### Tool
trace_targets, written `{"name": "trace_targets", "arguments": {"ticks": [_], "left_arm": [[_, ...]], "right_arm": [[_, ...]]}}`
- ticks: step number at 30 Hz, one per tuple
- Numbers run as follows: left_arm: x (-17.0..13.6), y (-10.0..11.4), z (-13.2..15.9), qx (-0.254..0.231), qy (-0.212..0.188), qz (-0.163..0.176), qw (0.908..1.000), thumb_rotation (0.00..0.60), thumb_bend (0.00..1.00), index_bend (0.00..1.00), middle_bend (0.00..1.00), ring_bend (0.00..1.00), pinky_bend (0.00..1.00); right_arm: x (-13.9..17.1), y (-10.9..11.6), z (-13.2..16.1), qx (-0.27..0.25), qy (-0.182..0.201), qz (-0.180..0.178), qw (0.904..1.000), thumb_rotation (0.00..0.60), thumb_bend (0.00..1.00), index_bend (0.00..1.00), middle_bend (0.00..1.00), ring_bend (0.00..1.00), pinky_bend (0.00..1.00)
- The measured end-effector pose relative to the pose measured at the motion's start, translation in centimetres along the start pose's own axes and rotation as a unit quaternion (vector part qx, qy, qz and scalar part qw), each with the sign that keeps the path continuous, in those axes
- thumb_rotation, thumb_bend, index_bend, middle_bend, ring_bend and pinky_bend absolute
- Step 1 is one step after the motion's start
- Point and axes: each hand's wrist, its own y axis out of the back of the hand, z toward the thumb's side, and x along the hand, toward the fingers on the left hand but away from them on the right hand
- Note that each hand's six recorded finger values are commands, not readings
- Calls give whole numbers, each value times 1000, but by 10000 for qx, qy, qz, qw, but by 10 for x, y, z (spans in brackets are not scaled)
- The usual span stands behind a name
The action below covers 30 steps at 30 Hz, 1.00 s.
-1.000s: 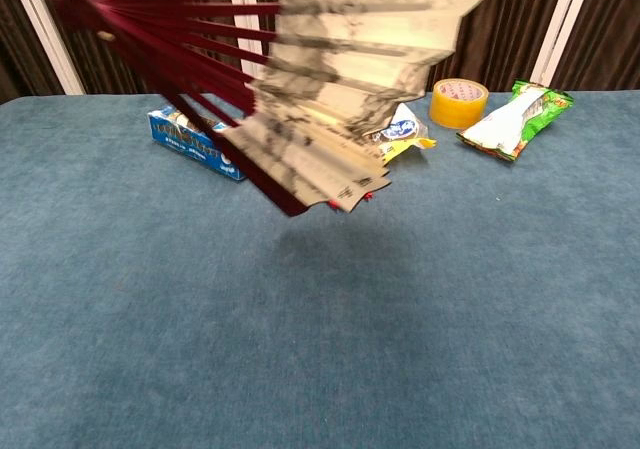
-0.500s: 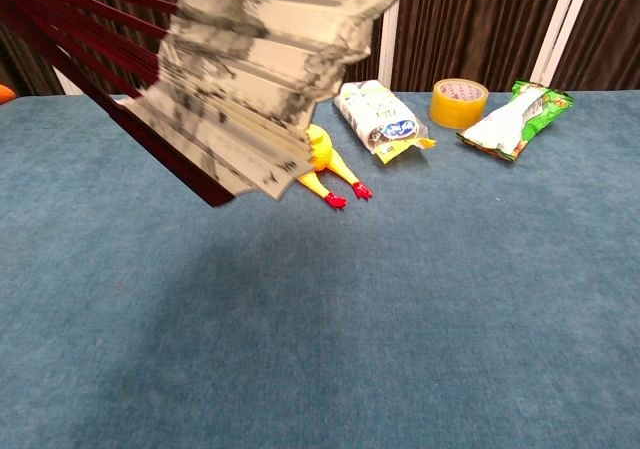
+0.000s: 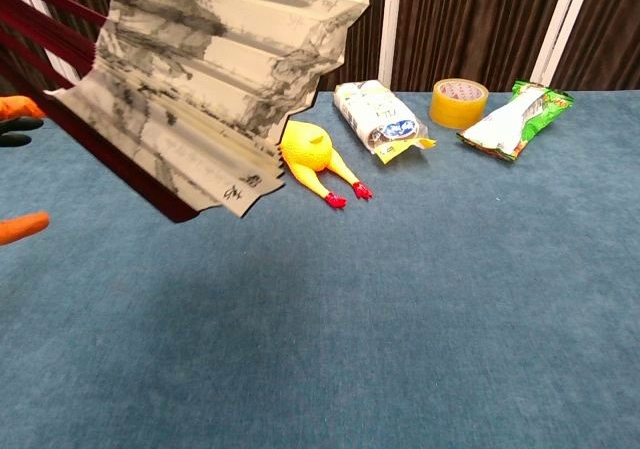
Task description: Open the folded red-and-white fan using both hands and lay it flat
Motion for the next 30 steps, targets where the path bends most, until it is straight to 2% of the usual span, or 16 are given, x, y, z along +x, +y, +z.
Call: {"name": "trace_targets", "arguments": {"ticks": [9,18,23,30], "left_arm": [[7,-15,7,-351,-126,29,9993,600,396,289,0,0,16],[18,-38,12,-617,-150,-103,9979,600,399,302,0,0,17],[26,-50,15,-742,-163,-220,9969,600,497,373,5,0,17],[34,-56,18,-736,-221,-101,9970,600,598,550,123,0,39]], "right_arm": [[2,-2,15,-101,137,-20,9999,600,447,1000,161,254,163],[3,-3,18,-113,151,1,9998,600,450,1000,161,254,163],[4,-5,16,-140,128,42,9998,600,450,1000,161,254,163],[6,-5,11,-208,64,48,9998,600,452,1000,161,254,163]]}}
